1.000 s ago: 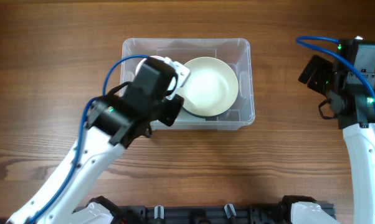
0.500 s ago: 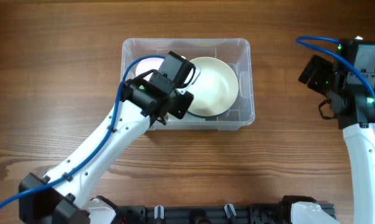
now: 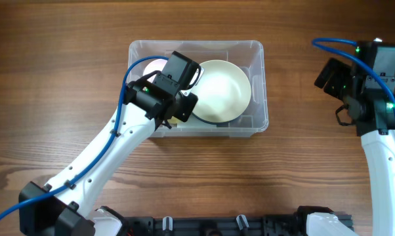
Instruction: Pack container
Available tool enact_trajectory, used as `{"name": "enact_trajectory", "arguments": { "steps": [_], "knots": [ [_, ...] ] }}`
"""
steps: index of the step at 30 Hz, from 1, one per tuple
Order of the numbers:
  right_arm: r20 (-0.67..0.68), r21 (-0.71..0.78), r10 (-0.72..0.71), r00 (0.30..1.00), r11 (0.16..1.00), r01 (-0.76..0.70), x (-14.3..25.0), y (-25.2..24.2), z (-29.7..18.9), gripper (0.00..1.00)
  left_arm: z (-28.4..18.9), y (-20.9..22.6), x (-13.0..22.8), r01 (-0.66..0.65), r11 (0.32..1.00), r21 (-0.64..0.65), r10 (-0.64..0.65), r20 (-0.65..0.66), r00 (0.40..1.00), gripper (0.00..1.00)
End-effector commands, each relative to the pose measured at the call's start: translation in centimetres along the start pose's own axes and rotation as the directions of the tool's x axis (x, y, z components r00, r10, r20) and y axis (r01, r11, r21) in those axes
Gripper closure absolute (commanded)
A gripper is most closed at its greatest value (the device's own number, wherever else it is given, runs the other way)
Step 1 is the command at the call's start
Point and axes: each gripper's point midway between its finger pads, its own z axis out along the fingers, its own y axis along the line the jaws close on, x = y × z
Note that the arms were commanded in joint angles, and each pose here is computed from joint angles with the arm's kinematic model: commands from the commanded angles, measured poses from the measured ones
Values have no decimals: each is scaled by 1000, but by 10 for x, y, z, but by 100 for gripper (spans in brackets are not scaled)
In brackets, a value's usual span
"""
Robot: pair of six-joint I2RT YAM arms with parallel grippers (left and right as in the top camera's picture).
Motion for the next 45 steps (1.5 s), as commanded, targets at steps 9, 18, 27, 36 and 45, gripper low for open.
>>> {"name": "enact_trajectory", "arguments": {
  "steps": [9, 18, 27, 36, 45],
  "knots": [
    [22, 14, 16, 1000, 1000, -17, -6, -3, -3, 0, 0, -2, 6, 15, 1000, 21, -15, -28, 999, 70],
    [22, 14, 17, 1000, 1000, -17, -6, -3, -3, 0, -33, 16, -15, 72, 997, 3, -72, 86, 994, 56],
    [21, 14, 17, 1000, 1000, -17, -6, -3, -3, 0, -123, 177, -12, 599, 781, -176, -493, 414, 765, 0],
    [22, 14, 17, 1000, 1000, -17, -6, -3, -3, 0, -148, 257, 40, 829, 543, -135, -689, 492, 531, 0],
    [21, 14, 17, 1000, 1000, -17, -6, -3, -3, 0, -151, 265, 47, 843, 519, -145, -696, 500, 515, 0]
  ]
}}
